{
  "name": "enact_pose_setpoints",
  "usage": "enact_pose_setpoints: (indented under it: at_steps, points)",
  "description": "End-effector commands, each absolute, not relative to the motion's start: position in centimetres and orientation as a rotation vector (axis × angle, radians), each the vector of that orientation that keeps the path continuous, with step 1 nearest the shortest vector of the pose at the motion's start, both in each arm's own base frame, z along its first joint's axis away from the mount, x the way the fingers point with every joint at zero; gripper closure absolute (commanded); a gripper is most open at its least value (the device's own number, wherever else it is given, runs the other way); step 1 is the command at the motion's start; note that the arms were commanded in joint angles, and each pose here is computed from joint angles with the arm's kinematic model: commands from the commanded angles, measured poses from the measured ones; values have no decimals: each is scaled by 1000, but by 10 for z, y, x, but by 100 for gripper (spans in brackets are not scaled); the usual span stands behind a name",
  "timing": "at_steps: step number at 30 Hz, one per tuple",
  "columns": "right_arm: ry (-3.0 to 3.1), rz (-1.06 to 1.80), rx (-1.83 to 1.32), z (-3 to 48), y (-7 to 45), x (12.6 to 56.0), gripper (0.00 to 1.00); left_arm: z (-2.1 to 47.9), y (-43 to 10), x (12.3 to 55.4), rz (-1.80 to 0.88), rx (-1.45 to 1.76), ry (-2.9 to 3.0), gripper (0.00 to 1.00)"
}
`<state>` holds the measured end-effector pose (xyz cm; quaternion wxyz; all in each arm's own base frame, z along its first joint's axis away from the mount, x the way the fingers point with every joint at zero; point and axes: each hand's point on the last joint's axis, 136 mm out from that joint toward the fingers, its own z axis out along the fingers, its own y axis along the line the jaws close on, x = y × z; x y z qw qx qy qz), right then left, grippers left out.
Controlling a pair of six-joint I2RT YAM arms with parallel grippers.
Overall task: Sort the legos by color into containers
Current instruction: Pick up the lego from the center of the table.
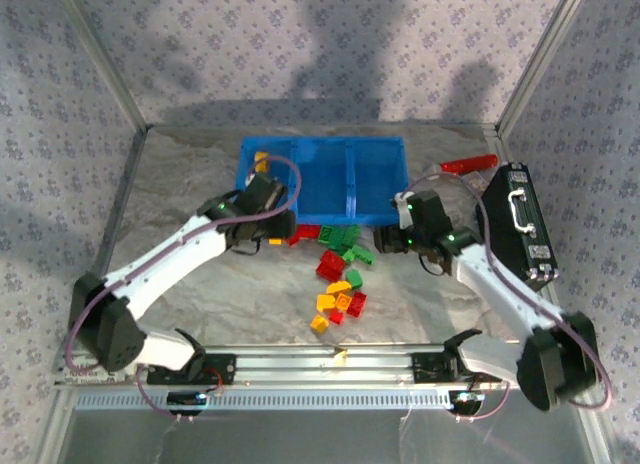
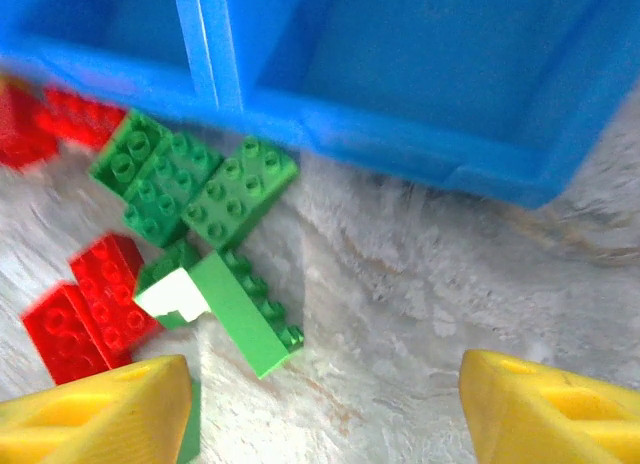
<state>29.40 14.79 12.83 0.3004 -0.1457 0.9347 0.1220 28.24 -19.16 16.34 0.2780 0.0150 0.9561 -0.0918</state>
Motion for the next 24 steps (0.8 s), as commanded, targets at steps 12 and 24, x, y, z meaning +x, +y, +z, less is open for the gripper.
enact_pose_setpoints:
  at_steps: [12,24]
  points:
    - [2740,123,-839,49,191,298,37,146,-150,236,-494,-161,2475,31]
    - [2764,66,-904,30,203,288,49,148,-135,235,-530,-208,2430,32]
